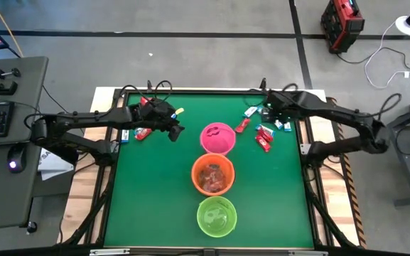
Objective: Sort candy by brand, put in halloween buckets
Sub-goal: Put the orange gummy into the orange bucket
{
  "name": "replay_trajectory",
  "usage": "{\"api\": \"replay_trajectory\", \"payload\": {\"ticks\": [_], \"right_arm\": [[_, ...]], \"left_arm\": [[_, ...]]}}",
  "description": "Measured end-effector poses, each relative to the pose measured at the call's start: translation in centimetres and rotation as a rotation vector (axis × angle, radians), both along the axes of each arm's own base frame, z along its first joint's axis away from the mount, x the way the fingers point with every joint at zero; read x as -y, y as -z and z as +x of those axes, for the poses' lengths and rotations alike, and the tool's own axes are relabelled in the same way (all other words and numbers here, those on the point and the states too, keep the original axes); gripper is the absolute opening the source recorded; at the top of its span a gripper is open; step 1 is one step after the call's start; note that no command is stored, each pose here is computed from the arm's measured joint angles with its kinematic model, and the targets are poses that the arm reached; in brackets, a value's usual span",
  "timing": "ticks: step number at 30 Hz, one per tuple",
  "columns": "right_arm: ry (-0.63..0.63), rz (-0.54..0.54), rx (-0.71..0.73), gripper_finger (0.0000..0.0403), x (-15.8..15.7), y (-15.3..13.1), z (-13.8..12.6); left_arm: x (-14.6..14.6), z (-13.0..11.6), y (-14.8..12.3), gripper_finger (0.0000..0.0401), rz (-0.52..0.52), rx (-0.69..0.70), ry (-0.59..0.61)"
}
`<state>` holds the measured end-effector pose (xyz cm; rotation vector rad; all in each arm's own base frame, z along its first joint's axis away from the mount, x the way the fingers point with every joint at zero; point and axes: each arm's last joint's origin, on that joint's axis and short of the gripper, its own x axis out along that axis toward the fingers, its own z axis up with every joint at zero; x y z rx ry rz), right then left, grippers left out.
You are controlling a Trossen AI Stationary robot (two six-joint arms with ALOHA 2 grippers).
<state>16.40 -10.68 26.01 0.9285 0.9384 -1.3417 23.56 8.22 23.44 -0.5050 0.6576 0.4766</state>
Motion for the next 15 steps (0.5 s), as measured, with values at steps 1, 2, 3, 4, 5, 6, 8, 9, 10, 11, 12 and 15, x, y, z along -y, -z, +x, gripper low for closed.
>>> {"api": "replay_trajectory", "payload": {"ticks": [1,2,3,4,5,6,8,9,10,11,12,15], "right_arm": [[0.084,0.006,0.014,0.0202,0.2,0.7,-0.7],[0.141,0.007,0.022,0.0199,0.4,1.2,-1.2],[0.169,0.002,0.022,0.0195,0.6,1.8,-1.5],[0.192,-0.008,0.018,0.0191,0.9,2.4,-1.7],[0.218,-0.021,0.008,0.0186,1.3,2.8,-1.9],[0.242,-0.032,0.002,0.0181,1.8,3.2,-2.0],[0.292,-0.05,0.007,0.017,2.9,3.6,-2.1],[0.309,-0.044,0.008,0.0164,3.5,3.9,-2.1],[0.316,-0.022,0.007,0.0159,4.0,4.1,-2.0],[0.309,-0.005,0.014,0.0154,4.7,4.1,-1.8],[0.3,0.004,0.021,0.0149,5.4,3.9,-1.5],[0.277,0.023,0.02,0.0141,7.4,3.3,-0.5]], "left_arm": [[0.0,0.0,0.0,0.0204,0.003,-0.001,-0.003],[0.0,0.0,0.0,0.0204,0.006,-0.002,-0.006],[0.0,0.0,0.0,0.0204,0.011,-0.004,-0.012],[-0.1,0.0,0.0,0.0204,0.016,-0.005,-0.017],[-0.1,0.0,0.0,0.0204,0.017,-0.005,-0.018],[-0.1,0.0,0.0,0.0204,0.017,-0.006,-0.019],[-0.1,0.0,0.0,0.0204,0.019,-0.006,-0.019],[-0.1,0.0,0.0,0.0204,0.021,-0.007,-0.016],[-0.1,0.0,0.0,0.0204,0.026,-0.009,-0.011],[-0.1,0.0,0.0,0.0204,0.031,-0.011,-0.006],[-0.1,0.0,0.0,0.0204,0.035,-0.012,-0.002],[-0.1,0.0,0.0,0.0204,0.035,-0.014,-0.001]]}}
